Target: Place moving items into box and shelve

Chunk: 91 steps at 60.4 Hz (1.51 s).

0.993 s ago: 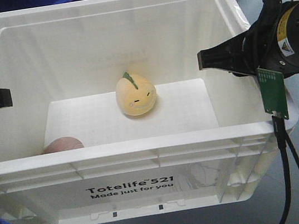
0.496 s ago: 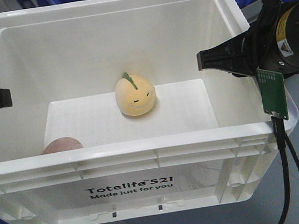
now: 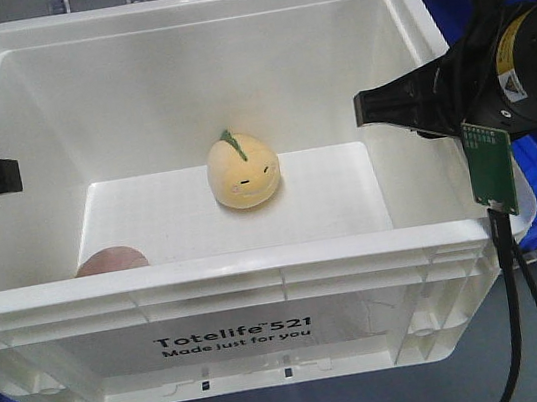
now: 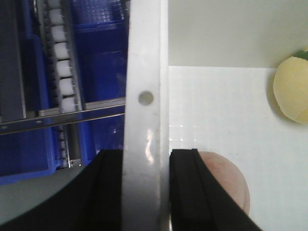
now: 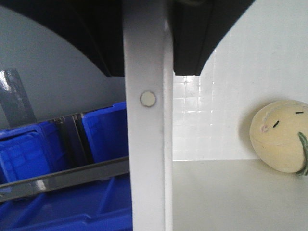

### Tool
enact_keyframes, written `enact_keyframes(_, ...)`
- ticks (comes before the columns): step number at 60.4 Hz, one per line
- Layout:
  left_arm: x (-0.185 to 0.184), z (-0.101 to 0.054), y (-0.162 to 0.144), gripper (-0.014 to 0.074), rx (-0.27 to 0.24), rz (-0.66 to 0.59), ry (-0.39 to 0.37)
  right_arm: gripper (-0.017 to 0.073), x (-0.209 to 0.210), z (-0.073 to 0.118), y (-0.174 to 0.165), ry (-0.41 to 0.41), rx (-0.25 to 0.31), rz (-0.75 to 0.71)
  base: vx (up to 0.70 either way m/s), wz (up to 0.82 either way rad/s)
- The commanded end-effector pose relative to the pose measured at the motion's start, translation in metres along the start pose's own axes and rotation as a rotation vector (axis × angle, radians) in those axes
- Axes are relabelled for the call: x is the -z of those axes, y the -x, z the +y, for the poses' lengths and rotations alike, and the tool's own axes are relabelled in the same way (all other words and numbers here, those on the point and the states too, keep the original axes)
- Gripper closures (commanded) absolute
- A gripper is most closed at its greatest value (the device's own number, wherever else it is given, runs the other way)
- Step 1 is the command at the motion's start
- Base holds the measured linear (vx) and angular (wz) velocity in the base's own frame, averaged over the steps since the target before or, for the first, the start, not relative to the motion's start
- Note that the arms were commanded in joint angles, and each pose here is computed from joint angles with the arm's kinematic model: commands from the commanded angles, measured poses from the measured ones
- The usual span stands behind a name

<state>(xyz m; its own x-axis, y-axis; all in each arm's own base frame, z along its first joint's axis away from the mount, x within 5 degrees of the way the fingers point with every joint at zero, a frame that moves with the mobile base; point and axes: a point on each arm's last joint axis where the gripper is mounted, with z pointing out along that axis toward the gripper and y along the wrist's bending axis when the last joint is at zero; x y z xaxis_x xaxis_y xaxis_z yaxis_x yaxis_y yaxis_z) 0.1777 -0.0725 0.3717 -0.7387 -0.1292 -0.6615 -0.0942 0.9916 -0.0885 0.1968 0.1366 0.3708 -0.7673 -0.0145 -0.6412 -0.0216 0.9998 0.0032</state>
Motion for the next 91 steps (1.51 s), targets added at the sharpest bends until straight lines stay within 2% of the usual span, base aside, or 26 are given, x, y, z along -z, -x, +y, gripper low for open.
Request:
enact_keyframes(1,0.0177,0.0029,0.0173,0.0448,-0.018,-0.163,-0.022,0.0510,0.0207,-0.0082,0.0199,0.012,0.026,-0.184,0.12,0.56)
enact_keyframes(50,0.0177,0.0029,0.0173,0.0448,-0.018,-0.163,-0.022,0.0510,0.0206,-0.0085,0.0200,0.011,0.025,-0.184,0.12,0.42)
enact_keyframes(91,0.0177,0.0029,0.0173,0.0448,-0.018,-0.163,-0.022,0.0510,0.0206,-0.0085,0.0200,0.011,0.025,-0.184,0.13,-0.03)
